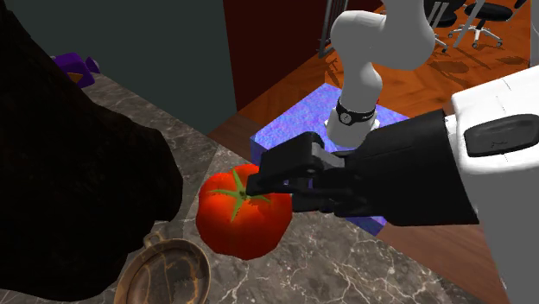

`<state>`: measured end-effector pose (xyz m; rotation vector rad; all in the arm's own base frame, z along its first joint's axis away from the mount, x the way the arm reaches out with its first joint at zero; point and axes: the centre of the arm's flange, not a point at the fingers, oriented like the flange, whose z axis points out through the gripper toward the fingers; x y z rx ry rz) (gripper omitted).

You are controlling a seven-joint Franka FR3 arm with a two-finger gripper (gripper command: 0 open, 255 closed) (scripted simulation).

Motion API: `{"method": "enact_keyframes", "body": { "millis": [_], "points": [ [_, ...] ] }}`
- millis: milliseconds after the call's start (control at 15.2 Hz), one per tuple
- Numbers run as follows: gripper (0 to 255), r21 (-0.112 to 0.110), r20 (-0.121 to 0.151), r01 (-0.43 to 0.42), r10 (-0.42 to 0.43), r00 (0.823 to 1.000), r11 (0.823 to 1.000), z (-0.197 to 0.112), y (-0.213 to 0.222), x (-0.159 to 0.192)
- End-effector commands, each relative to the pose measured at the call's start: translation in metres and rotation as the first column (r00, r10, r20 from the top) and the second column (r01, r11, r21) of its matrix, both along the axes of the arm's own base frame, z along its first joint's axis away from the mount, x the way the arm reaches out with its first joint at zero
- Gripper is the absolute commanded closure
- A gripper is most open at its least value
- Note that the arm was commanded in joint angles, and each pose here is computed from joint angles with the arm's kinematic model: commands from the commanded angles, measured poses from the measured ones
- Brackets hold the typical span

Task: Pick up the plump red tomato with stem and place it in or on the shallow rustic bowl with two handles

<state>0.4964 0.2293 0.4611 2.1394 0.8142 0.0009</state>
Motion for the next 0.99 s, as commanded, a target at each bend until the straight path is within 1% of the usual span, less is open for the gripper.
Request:
{"method": "enact_keyframes", "body": {
  "millis": [0, 396, 462, 924],
  "points": [
    [255, -0.001, 0.0, -0.001, 0.001, 1.0, 1.0, 0.004, -0.016, 0.019],
    [255, -0.001, 0.0, -0.001, 0.001, 1.0, 1.0, 0.012, -0.058, 0.086],
    [255, -0.001, 0.0, -0.001, 0.001, 1.0, 1.0, 0.013, -0.061, 0.092],
    [255, -0.001, 0.0, -0.001, 0.001, 1.0, 1.0, -0.024, -0.061, 0.092]
  ]
}}
